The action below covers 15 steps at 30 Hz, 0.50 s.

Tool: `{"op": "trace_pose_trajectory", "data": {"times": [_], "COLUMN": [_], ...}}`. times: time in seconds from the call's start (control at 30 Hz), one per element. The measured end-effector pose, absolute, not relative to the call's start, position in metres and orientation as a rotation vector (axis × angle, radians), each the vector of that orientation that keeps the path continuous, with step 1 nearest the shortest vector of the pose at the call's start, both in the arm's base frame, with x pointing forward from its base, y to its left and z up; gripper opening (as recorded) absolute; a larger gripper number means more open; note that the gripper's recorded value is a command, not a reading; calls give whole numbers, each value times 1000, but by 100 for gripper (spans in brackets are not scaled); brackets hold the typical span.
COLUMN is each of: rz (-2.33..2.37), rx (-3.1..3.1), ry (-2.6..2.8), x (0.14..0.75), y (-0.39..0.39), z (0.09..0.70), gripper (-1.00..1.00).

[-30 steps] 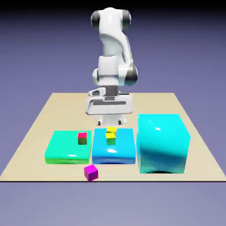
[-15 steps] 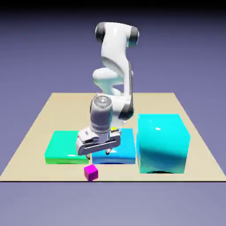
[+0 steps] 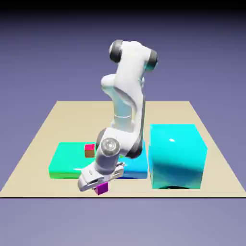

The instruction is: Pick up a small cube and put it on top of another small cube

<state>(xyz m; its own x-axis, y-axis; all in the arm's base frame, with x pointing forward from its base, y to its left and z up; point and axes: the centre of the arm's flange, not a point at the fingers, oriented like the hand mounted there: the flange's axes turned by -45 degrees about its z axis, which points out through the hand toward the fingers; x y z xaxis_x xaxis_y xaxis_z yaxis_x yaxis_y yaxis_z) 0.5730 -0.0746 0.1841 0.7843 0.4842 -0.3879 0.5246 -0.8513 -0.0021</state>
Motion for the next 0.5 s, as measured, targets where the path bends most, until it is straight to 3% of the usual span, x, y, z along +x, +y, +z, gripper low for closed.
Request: {"op": "trace_pose_trajectory", "data": {"times": [0.5], "rz": [-615], "rx": [3117], "ry": [-202], "x": [433], "y": [-174], "z": [284], "gripper": [-100]}}
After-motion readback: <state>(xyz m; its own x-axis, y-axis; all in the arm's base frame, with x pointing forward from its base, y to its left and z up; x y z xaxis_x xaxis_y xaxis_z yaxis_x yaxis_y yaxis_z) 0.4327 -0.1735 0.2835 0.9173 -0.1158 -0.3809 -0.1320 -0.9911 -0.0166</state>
